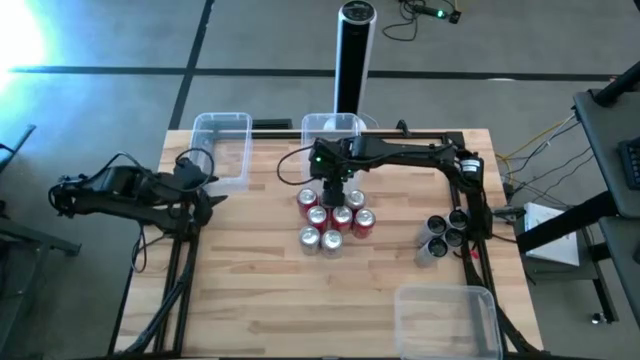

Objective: Sort soda cans
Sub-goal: Move the transparent bin to the top center of the table, then move the left transparent bin to the left side of the center transparent bin

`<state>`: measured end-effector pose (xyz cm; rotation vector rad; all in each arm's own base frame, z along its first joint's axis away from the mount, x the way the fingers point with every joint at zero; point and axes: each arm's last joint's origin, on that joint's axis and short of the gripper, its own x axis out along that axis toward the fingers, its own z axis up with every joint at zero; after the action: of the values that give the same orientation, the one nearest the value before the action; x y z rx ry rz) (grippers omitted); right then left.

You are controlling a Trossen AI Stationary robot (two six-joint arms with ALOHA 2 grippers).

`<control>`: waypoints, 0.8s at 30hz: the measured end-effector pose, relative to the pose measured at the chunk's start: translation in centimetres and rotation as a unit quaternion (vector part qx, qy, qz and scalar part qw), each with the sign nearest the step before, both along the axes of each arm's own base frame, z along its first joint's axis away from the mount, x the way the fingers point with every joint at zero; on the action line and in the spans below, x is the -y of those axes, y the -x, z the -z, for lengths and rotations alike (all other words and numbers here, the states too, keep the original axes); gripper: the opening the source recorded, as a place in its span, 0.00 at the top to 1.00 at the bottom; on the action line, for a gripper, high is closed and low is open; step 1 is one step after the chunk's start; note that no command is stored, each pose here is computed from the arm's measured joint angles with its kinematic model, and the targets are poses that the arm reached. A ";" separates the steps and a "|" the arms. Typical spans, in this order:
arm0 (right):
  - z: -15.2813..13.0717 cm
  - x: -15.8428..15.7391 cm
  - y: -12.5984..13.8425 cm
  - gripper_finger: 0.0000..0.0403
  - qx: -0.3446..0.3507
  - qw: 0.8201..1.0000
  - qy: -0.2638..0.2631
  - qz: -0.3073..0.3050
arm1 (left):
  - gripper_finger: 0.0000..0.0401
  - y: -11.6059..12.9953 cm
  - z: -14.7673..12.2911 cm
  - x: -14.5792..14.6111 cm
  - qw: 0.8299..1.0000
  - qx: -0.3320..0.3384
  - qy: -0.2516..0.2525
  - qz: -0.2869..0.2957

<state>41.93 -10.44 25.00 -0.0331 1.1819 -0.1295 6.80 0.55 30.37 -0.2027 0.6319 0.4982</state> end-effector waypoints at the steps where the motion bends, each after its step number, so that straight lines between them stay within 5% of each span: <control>1: -0.5 0.0 0.0 0.62 0.001 1.000 0.000 0.000 | 0.29 0.1 0.2 0.0 1.000 -0.010 0.002 -0.002; 14: -10.3 -0.5 0.6 0.47 0.071 0.996 0.032 -0.031 | 0.30 -0.7 1.8 -0.3 0.984 -0.175 -0.016 0.007; 24: -15.3 -2.2 1.7 0.42 0.146 0.987 0.051 -0.047 | 0.30 -3.1 -0.5 -3.5 0.966 -0.253 -0.036 0.051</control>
<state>40.27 -8.25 40.34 -0.1553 0.8784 -0.1085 9.94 4.05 30.89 0.0305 1.1155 0.4752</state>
